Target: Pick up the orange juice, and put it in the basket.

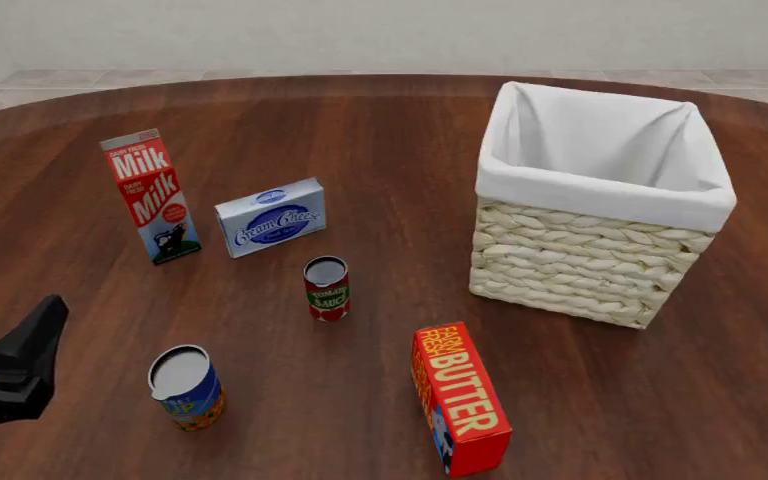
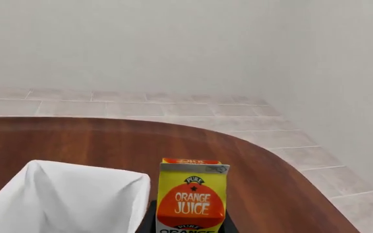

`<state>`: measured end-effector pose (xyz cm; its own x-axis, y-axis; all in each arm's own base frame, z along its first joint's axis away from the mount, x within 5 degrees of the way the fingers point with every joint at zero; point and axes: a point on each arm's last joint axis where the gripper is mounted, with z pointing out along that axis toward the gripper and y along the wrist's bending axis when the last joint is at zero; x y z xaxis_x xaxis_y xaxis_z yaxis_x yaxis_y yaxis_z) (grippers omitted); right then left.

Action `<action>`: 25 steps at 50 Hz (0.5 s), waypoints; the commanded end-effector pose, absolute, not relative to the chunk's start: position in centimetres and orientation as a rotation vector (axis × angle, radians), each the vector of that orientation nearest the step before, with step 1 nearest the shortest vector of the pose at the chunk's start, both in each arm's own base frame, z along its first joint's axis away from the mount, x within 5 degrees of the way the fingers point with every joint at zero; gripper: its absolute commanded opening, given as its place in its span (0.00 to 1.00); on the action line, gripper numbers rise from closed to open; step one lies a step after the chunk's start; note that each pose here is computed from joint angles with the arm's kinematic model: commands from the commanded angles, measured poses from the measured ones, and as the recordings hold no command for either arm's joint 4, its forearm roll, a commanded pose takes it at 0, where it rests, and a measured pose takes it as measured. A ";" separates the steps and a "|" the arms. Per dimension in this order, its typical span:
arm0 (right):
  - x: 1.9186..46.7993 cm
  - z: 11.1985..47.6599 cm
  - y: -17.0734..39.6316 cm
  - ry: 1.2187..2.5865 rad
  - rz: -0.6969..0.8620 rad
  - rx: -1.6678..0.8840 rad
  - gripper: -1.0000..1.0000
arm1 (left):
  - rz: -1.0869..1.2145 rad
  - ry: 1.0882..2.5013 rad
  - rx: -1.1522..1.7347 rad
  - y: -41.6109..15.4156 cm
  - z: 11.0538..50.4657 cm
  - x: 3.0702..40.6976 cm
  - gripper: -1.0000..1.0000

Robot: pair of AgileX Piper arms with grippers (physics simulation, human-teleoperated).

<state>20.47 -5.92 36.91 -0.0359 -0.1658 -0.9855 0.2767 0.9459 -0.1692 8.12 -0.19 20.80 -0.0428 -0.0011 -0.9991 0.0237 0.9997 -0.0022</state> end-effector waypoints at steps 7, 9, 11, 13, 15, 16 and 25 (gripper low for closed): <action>21.2 39.3 -4.2 1.558 -0.270 0.041 0.00 | -0.020 1.613 0.018 -0.2 20.8 8.1 1.00; 21.3 39.4 -4.0 1.561 -0.260 0.035 0.00 | -0.019 1.614 0.019 -0.2 20.8 8.1 1.00; 21.8 39.5 -3.8 1.565 -0.248 0.026 0.00 | -0.020 1.613 0.019 -0.2 20.8 8.1 1.00; 22.1 39.9 -3.6 1.563 -0.239 0.013 0.00 | -0.020 1.613 0.020 -0.2 20.8 8.1 1.00; 22.2 40.8 -3.3 1.554 -0.229 0.002 0.00 | -0.021 1.612 0.018 -0.2 20.8 8.2 1.00; 22.2 41.3 -3.2 1.547 -0.226 0.000 0.00 | -0.020 1.612 0.017 -0.2 20.8 8.1 1.00; 23.0 43.7 -1.9 1.514 -0.165 -0.031 0.00 | -0.025 1.613 0.021 -0.2 20.8 8.1 1.00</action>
